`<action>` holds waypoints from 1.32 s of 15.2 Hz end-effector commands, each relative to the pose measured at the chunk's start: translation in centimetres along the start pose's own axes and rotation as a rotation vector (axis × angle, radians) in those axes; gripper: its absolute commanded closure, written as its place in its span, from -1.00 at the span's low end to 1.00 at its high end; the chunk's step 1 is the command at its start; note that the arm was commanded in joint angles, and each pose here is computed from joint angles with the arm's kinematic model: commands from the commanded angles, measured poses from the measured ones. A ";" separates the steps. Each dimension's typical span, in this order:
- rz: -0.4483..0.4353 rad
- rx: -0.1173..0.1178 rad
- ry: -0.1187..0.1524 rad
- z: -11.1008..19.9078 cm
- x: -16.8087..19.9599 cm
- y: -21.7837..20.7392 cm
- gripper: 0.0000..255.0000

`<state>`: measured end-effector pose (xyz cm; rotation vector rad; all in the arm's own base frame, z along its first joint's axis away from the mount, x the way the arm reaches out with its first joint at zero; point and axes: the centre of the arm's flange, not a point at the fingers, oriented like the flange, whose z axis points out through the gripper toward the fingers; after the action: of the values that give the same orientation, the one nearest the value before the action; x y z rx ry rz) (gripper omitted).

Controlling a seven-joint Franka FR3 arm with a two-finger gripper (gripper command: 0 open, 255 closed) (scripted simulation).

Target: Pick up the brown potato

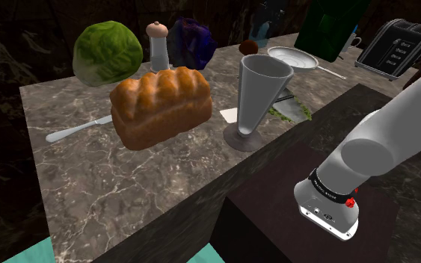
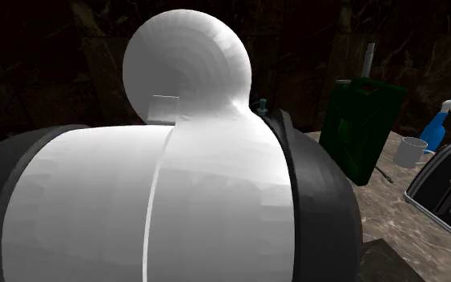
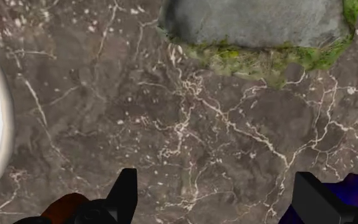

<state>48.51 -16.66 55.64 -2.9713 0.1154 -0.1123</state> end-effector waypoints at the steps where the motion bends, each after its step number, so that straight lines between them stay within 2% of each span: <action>1: 0.003 0.018 -0.001 0.6 1.9 2.2 -1.00; 15: 0.032 0.149 -0.014 5.6 15.2 16.2 -1.00; 20: 0.033 0.154 -0.015 7.9 15.5 17.1 -1.00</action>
<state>63.36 -33.35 46.87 -2.8175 0.1454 -0.0967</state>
